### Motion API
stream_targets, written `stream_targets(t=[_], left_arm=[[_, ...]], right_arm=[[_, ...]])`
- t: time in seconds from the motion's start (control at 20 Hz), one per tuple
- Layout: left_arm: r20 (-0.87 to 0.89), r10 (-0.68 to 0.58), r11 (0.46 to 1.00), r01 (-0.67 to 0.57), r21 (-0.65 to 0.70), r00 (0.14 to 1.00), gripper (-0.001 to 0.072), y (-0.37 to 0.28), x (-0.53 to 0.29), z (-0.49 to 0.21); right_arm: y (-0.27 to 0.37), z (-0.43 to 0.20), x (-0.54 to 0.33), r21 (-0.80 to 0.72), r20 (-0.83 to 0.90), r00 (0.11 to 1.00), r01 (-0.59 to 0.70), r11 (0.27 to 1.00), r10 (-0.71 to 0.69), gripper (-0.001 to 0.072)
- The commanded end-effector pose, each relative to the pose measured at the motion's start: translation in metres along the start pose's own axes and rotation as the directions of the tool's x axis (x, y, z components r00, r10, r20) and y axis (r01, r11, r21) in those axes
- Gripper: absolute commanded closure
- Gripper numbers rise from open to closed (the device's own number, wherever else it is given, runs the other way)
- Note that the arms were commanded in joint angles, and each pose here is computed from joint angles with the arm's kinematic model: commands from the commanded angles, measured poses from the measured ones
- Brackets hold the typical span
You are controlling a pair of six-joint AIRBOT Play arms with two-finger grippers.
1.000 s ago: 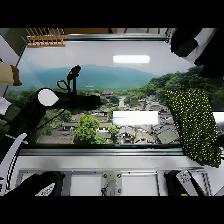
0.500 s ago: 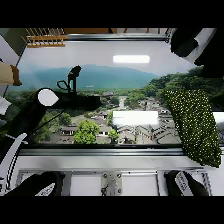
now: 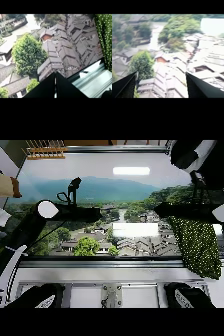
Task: Fold the clothes and pants, and hang the long-sleeved shirts on hangers.
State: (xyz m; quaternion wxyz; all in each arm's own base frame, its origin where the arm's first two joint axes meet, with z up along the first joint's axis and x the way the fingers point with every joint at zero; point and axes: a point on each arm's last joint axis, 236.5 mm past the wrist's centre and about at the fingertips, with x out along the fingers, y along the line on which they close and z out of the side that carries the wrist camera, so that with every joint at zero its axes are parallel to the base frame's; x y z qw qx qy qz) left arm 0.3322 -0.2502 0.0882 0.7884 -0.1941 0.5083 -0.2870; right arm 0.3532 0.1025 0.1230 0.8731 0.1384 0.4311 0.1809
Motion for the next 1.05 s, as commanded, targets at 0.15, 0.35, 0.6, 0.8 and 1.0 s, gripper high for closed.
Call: stream_targets(t=[0.15,0.35,0.6,0.8,1.0], left_arm=[[0.001,-0.002,1.0,0.002,-0.001,1.0,0.0704,-0.001,0.0,0.0],[0.001,-0.002,1.0,0.002,-0.001,1.0,0.0704,-0.001,0.0,0.0],[0.001,-0.002,1.0,0.002,-0.001,1.0,0.0704,-0.001,0.0,0.0],[0.001,-0.002,1.0,0.002,-0.001,1.0,0.0704,-0.001,0.0,0.0],[0.001,-0.002,1.0,0.002,-0.001,1.0,0.0704,-0.001,0.0,0.0]], right_arm=[[0.028,-0.011,0.009,-0.049,-0.04,0.998,-0.057,0.997,0.055,0.0221],[0.029,-0.023,0.008,-0.048,-0.093,0.994,-0.066,0.997,0.062,0.0697],[0.029,-0.025,0.008,-0.047,-0.099,0.993,-0.067,0.997,0.062,0.0697],[0.029,-0.025,0.008,-0.047,-0.099,0.993,-0.068,0.997,0.063,0.0697],[0.029,-0.025,0.008,-0.047,-0.099,0.993,-0.068,0.997,0.063,0.0697]])
